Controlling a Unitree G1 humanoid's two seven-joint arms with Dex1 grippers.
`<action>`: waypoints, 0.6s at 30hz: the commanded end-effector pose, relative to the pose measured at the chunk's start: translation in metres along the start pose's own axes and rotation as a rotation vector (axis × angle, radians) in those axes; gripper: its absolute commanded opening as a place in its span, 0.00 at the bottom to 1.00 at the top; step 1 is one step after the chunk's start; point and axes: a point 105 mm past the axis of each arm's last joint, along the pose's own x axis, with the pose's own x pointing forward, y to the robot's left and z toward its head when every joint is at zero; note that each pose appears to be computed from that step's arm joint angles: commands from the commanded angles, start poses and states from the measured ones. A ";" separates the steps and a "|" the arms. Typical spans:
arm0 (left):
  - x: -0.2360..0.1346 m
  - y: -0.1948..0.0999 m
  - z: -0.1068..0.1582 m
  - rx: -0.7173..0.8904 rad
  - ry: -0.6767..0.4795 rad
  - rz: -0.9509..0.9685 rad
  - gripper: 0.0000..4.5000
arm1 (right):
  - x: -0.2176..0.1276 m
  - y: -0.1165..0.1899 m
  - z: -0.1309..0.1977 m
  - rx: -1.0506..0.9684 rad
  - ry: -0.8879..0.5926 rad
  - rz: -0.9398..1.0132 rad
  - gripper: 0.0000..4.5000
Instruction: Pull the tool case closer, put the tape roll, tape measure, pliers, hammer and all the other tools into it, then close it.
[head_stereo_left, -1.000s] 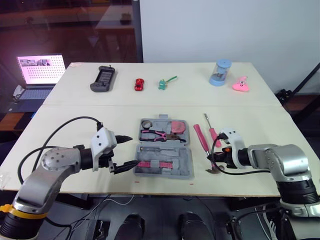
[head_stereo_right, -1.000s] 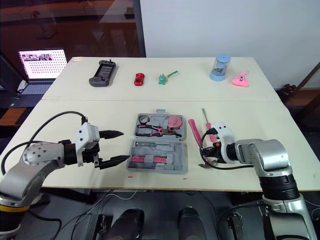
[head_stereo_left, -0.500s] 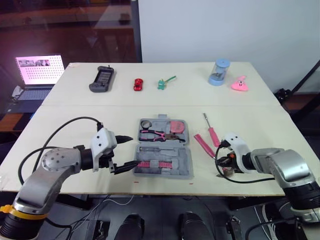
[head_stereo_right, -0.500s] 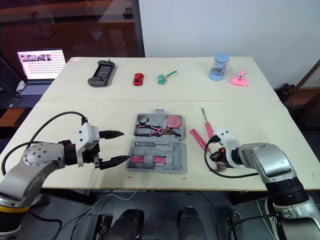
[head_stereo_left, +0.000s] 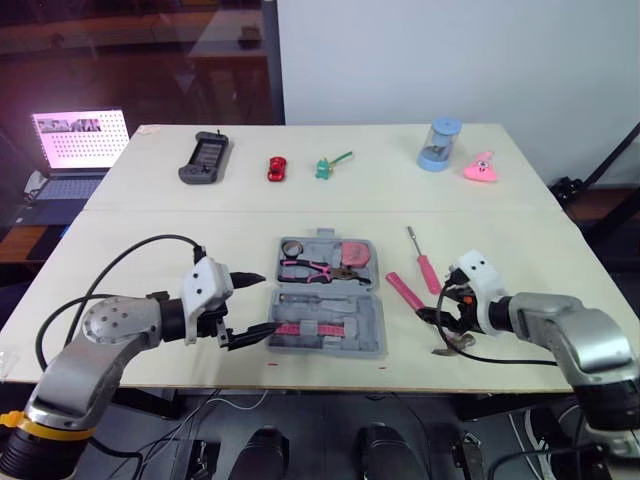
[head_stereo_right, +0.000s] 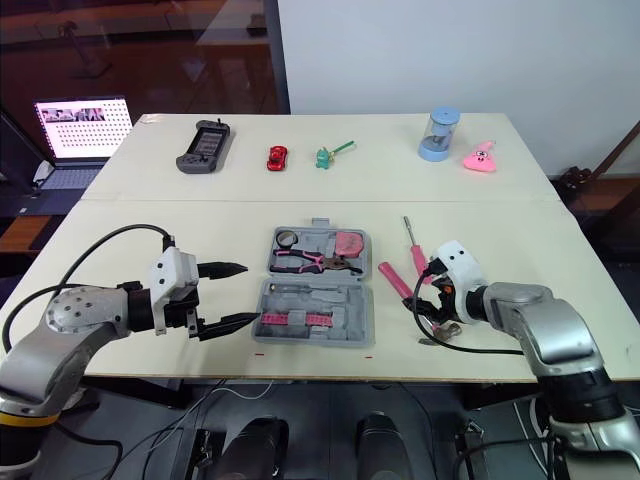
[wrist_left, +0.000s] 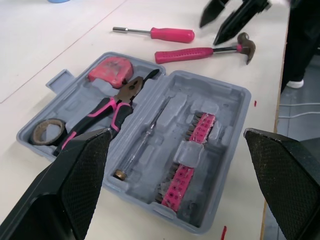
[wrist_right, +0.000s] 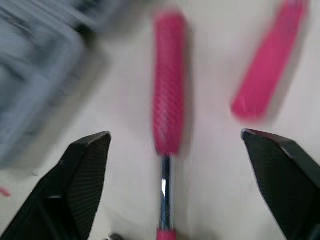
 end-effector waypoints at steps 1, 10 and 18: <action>-0.002 0.006 0.013 0.049 -0.046 0.022 1.00 | -0.015 -0.003 0.026 -0.054 -0.185 0.023 0.99; 0.001 0.012 0.020 0.069 -0.065 0.025 1.00 | 0.003 -0.004 -0.029 -0.077 -0.095 -0.060 0.99; 0.001 0.012 0.020 0.075 -0.062 0.018 1.00 | 0.010 -0.001 -0.049 0.008 -0.049 -0.067 0.94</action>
